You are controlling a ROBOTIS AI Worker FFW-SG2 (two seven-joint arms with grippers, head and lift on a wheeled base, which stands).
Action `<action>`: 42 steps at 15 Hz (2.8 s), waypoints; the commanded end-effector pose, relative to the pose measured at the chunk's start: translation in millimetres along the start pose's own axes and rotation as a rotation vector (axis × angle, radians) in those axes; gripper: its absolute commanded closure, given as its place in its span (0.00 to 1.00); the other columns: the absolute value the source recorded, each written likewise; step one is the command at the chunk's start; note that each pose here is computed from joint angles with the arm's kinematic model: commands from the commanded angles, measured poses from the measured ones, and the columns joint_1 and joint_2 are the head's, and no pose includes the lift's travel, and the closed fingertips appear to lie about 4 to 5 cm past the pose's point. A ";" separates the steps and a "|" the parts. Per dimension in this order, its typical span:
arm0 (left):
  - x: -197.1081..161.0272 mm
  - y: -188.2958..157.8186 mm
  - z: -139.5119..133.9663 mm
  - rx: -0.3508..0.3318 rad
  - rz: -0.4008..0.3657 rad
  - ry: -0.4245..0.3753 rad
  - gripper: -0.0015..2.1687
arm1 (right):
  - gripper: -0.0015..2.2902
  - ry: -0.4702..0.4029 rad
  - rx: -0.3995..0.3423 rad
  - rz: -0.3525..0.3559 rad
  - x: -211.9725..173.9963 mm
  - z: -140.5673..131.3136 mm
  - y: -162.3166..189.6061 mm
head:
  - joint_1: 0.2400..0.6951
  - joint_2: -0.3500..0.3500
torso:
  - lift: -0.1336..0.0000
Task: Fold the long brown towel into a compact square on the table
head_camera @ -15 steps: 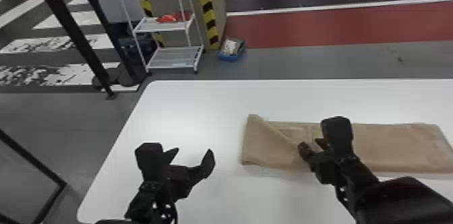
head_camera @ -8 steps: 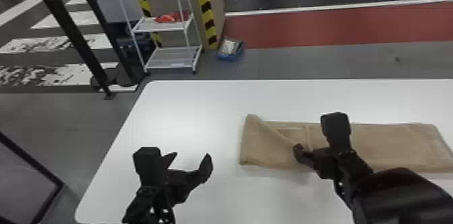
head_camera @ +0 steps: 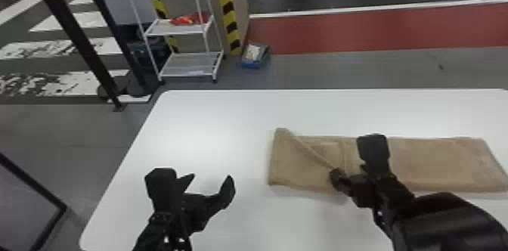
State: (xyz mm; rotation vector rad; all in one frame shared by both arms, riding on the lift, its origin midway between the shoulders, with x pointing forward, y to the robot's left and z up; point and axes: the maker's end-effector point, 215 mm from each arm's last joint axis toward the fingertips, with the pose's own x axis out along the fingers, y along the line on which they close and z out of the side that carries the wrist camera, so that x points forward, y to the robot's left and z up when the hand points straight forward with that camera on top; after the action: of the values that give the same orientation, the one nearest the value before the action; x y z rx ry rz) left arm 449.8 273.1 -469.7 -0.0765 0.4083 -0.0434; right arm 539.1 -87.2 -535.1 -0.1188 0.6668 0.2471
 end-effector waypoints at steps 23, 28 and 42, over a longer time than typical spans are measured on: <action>-18.9 1.2 0.5 0.008 0.006 -0.018 0.02 | 0.23 0.016 -0.064 0.002 -0.9 9.0 18.4 | 1.00 0.83 | 0.58; -19.4 2.1 -0.3 0.008 0.007 -0.017 0.02 | 0.35 -0.001 -0.069 0.003 -0.8 14.8 19.0 | 1.00 0.83 | 0.58; -22.5 10.8 -2.6 0.011 0.020 -0.013 0.02 | 0.41 -0.019 -0.146 0.006 3.5 24.2 34.3 | 1.00 0.86 | 0.58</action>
State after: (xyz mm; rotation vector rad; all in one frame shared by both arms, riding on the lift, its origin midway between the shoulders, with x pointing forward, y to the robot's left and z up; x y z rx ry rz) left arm 428.8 283.1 -464.4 -0.0630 0.3966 -0.0289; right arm 546.6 -51.7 -521.9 -0.2560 0.6406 0.2988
